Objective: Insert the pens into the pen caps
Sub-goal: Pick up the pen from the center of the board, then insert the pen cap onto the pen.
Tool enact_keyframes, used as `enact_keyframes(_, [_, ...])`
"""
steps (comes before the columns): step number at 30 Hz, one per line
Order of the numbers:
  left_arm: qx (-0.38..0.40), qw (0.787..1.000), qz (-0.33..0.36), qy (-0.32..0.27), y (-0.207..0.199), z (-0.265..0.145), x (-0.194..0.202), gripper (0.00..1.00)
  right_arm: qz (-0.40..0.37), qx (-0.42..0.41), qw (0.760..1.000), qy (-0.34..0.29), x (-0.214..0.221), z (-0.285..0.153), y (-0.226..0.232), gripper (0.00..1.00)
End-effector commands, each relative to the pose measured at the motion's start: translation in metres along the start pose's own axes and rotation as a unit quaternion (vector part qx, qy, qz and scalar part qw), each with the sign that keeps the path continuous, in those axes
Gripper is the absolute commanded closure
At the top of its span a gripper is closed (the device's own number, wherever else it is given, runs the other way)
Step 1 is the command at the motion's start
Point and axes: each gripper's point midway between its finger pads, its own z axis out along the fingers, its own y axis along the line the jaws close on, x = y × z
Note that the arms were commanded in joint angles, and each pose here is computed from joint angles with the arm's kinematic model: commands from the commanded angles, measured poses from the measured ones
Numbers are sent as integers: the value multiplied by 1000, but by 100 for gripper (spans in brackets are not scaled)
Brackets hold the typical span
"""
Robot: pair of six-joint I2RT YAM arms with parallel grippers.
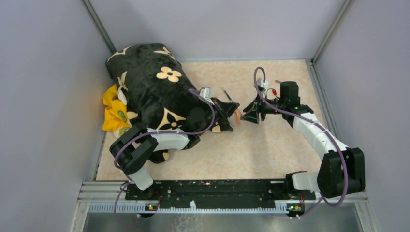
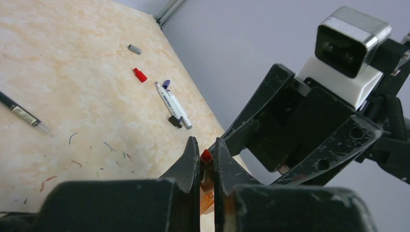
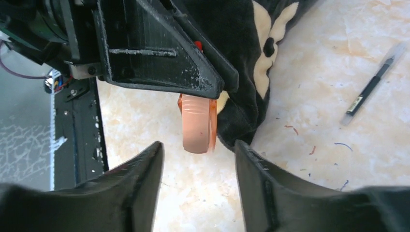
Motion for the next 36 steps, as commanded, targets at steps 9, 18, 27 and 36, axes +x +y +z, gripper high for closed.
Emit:
enact_keyframes(9, [171, 979, 106, -19, -49, -50, -29, 100, -92, -89, 992, -6, 5, -3, 30, 17])
enact_keyframes(18, [160, 982, 100, -7, -47, -55, -31, 100, -40, -128, 990, -36, -8, 1, 45, 35])
enact_keyframes(27, [119, 992, 19, -23, -36, -46, -37, 100, -6, -144, 989, -39, -14, 9, 54, 66])
enact_keyframes(36, [116, 993, -22, -31, -35, -45, -39, 100, 22, -186, 982, -18, -7, 32, 75, 61])
